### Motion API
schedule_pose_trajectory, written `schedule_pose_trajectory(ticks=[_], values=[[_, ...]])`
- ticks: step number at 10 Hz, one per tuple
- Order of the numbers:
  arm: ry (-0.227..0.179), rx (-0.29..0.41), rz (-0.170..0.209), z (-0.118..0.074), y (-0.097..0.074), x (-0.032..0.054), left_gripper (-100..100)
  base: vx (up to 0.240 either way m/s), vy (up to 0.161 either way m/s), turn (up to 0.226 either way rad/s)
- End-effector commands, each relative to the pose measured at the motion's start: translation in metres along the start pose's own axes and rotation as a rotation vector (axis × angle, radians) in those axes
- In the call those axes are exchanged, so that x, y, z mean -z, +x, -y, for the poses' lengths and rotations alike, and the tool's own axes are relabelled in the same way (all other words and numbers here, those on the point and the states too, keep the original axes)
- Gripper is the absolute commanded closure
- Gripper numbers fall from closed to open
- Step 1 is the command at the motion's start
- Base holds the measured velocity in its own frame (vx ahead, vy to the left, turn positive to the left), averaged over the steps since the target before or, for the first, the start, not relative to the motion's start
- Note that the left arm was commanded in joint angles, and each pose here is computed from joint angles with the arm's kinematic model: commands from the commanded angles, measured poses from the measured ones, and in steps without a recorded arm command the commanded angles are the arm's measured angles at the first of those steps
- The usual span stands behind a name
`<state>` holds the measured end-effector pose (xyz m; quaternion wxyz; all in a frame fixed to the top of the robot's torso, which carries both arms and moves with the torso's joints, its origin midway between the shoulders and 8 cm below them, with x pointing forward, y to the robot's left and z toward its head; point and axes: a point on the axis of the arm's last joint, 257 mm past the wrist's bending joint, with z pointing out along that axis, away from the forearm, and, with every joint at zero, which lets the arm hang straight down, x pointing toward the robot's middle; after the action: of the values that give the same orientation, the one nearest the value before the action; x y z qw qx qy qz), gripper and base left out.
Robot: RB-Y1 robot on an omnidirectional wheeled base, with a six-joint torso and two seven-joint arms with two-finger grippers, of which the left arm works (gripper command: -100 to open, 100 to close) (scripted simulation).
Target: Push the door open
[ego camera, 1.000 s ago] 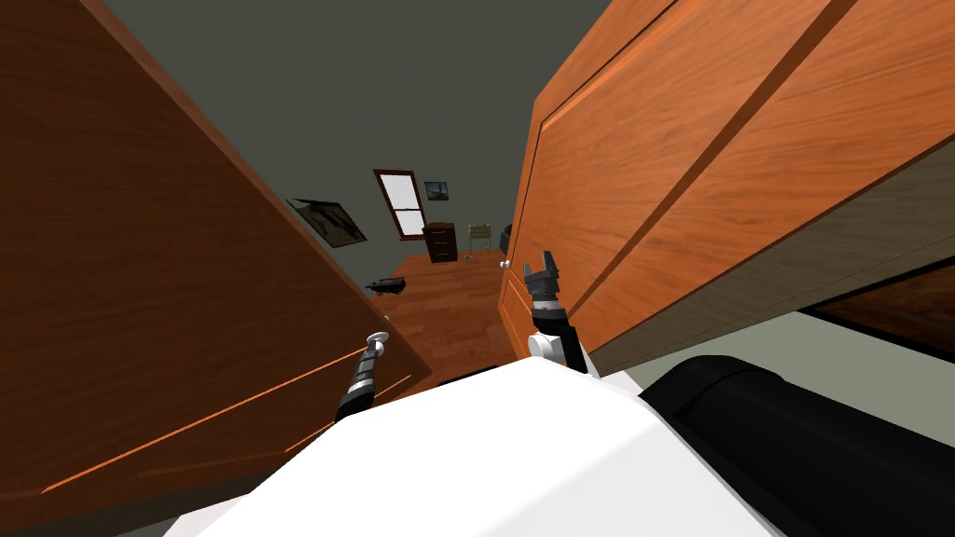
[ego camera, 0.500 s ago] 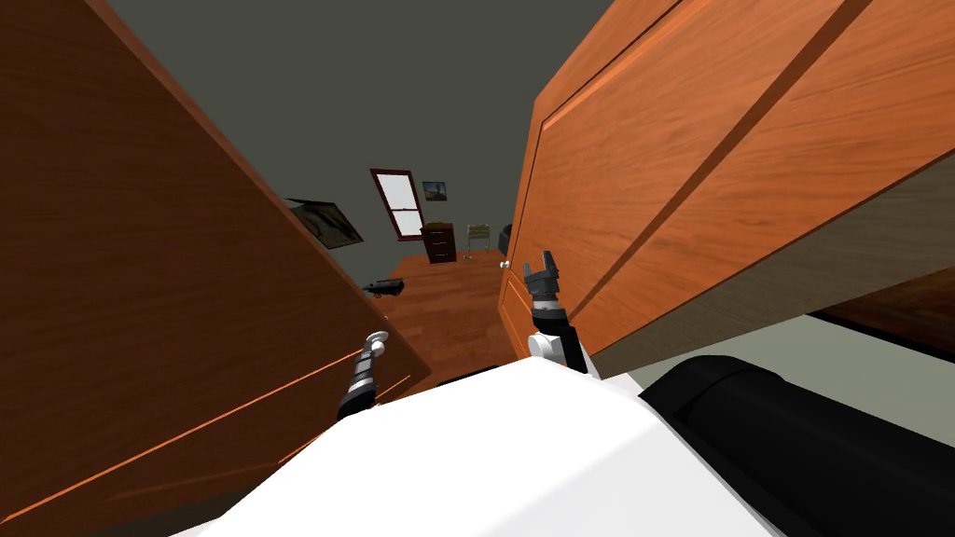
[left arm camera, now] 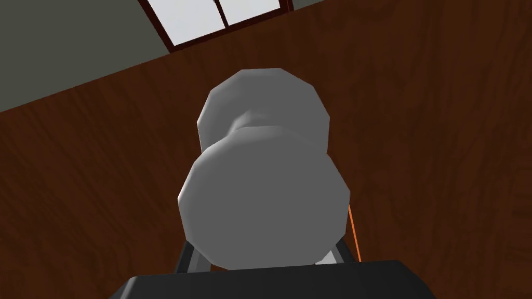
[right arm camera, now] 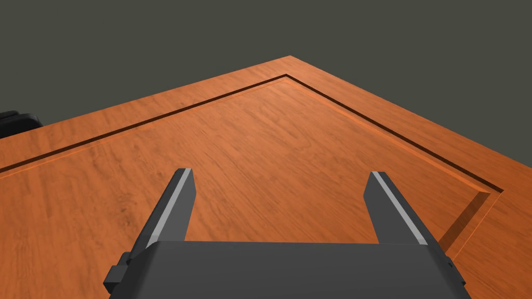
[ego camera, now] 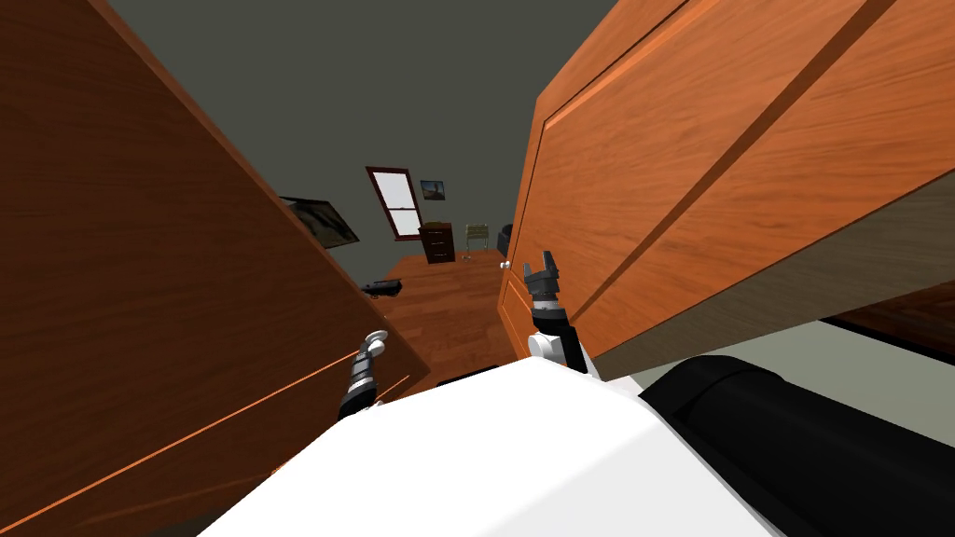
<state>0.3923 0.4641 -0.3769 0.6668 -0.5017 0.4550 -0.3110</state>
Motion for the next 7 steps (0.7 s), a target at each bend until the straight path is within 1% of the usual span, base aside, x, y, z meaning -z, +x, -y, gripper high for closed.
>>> schedule_pose_trajectory(ticks=[1, 2, 3, 4, 5, 6, 7], values=[[0.015, 0.047, 0.014, 0.0056, -0.0037, -0.006, 100, 0.035, 0.026, -0.023], [0.013, 0.095, 0.03, 0.0054, -0.0055, -0.0067, 100, 0.029, 0.022, -0.037], [0.013, 0.104, 0.03, 0.0054, -0.0055, -0.0067, 100, 0.028, 0.018, -0.015], [0.011, 0.159, 0.046, 0.005, -0.0073, -0.0074, 100, 0.032, 0.024, -0.039], [0.011, 0.162, 0.046, 0.005, -0.0073, -0.0074, 100, 0.027, 0.021, -0.015], [0.01, 0.218, 0.063, 0.0047, -0.0091, -0.008, 100, 0.03, 0.024, -0.04], [0.009, 0.259, 0.079, 0.0042, -0.0108, -0.0086, 100, 0.045, 0.033, -0.063]])
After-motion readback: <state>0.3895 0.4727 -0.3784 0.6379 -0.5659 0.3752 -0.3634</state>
